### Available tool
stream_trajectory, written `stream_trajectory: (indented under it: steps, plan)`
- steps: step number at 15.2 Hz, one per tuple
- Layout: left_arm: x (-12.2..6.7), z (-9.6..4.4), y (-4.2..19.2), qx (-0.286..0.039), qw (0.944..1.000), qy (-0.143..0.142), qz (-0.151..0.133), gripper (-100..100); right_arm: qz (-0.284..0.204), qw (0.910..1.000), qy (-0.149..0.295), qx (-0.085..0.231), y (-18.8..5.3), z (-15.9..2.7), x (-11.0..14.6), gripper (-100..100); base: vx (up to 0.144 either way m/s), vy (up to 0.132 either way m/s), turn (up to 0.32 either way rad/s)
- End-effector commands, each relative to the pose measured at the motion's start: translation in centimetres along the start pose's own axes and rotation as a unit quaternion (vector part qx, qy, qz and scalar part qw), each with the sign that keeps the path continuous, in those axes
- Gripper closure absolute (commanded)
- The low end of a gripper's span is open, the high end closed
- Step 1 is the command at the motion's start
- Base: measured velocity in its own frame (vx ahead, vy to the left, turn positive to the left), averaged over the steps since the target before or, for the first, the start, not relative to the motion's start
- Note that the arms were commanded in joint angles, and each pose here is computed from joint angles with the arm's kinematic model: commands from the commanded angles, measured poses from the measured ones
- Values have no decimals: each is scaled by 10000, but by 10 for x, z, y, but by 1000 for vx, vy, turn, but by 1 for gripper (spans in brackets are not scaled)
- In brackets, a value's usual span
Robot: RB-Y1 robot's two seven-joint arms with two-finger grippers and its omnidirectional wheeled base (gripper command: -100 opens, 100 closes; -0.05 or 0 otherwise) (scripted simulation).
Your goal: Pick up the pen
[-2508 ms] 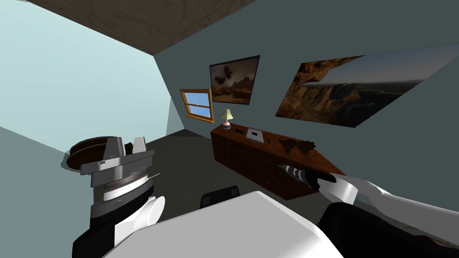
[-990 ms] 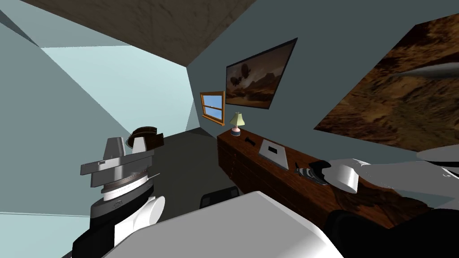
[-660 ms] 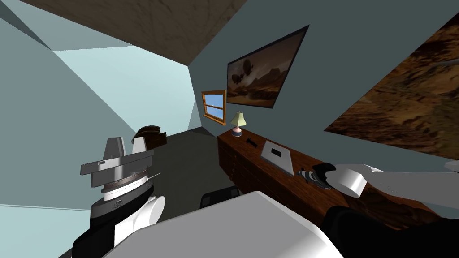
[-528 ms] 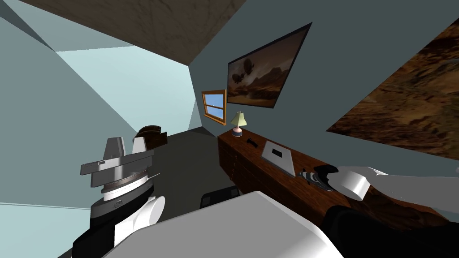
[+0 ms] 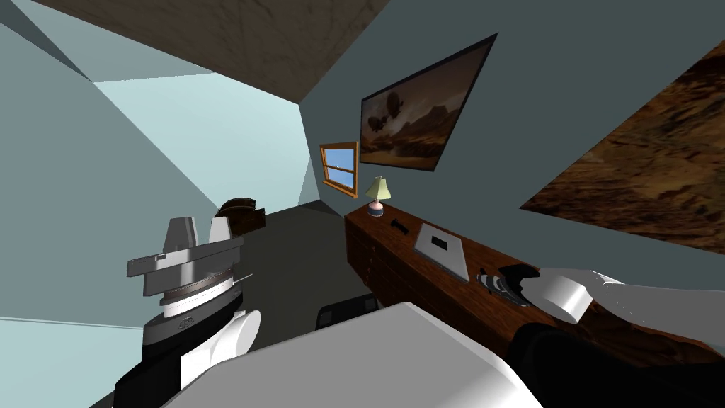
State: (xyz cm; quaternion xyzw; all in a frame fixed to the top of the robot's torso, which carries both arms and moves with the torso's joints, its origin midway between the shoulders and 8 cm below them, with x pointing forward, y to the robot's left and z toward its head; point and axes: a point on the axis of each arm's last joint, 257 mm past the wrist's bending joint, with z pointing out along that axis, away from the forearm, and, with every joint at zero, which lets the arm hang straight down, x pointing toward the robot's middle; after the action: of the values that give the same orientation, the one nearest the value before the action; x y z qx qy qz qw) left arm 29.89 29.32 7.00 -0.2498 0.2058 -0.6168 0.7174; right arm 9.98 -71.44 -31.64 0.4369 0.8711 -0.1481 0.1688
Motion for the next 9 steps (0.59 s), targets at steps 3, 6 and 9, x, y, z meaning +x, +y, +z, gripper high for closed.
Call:
stream_trajectory:
  steps: [3, 6, 9]
  plan:
    - [0, 0, 0, 0, 10000, 0, 0, 0, -45, 10000, 10, -16, 9, -4, -6, 100, -7, 0, -44]
    - [0, 0, 0, 0, 10000, 0, 0, 0, -95, 9999, 31, -28, 20, -7, -11, 100, -28, -2, -53]
    - [0, 0, 0, 0, 10000, 0, 0, 0, -113, 9999, 42, -27, 24, -9, -14, 100, -22, -2, -44]
